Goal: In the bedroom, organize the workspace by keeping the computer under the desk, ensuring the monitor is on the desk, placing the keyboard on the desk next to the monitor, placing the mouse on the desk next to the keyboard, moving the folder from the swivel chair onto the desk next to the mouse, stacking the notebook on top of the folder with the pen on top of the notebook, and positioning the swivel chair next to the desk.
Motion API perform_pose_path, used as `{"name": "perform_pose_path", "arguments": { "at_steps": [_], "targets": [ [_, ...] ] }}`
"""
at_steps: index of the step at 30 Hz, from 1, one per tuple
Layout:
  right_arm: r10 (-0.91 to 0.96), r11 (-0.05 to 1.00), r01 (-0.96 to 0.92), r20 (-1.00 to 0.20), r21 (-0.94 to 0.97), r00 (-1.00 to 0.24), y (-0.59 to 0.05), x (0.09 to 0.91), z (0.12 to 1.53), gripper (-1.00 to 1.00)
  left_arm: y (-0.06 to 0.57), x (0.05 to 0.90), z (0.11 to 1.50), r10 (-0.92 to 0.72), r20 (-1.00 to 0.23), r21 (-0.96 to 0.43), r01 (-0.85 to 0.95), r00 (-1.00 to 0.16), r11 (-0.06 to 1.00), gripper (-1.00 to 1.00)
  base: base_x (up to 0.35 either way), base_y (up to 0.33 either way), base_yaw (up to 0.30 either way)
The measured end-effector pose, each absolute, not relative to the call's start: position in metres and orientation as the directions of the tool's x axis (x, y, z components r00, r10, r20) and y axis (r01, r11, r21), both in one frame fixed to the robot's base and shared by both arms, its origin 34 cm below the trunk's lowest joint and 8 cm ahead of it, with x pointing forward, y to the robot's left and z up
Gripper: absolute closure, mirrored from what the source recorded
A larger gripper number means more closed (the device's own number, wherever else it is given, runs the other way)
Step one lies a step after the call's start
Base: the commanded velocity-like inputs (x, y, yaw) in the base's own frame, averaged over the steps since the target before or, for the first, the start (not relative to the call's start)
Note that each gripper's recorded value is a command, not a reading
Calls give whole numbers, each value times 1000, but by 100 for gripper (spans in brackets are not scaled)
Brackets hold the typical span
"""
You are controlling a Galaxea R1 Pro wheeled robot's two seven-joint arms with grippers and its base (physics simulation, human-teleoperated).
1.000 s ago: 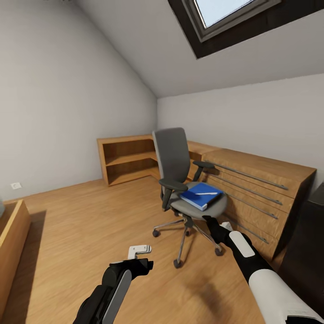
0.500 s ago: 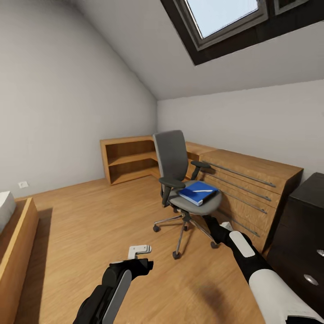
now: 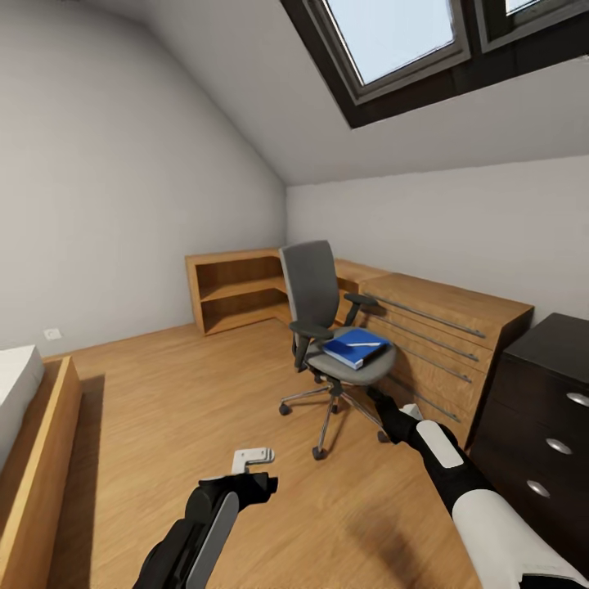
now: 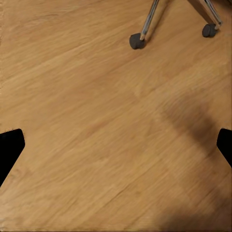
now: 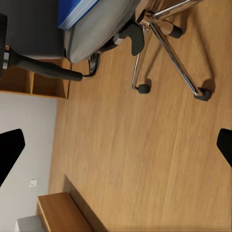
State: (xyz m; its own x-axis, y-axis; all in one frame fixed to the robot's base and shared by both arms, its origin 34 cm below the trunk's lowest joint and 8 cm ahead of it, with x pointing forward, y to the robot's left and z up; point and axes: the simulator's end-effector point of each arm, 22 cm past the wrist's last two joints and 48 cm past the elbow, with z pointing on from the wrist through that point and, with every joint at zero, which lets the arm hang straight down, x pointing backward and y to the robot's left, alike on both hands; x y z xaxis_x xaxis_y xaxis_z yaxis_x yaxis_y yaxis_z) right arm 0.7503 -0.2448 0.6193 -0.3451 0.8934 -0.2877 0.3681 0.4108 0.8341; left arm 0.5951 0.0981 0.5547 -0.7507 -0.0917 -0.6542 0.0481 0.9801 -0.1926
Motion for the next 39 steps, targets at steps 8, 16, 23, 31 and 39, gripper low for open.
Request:
{"name": "perform_pose_path", "arguments": {
  "at_steps": [8,16,23,31,39],
  "targets": [
    [881,443,388,-310,808,-358,-247,748,622,-100,105,585,539,-87,-596,-179,26,-798,984,-100,-17,0,0],
    [772,627,431,-444,648,-455,-259,719,582,-100,110,585,534,-108,-588,-175,-5,-801,985,-100,-3,0,0],
    [596,803,414,-579,429,-556,-280,693,554,-100,132,578,517,-113,-568,-138,-41,-815,990,-100,0,0,0],
    [479,863,452,-657,228,-582,-313,644,503,-100,157,562,484,-144,-568,-97,-107,-810,989,-100,0,0,0],
    [312,908,410,-788,83,-531,-315,603,490,-100,172,532,458,-151,-533,-57,-142,-833,988,-100,0,0,0]
  ]
}}
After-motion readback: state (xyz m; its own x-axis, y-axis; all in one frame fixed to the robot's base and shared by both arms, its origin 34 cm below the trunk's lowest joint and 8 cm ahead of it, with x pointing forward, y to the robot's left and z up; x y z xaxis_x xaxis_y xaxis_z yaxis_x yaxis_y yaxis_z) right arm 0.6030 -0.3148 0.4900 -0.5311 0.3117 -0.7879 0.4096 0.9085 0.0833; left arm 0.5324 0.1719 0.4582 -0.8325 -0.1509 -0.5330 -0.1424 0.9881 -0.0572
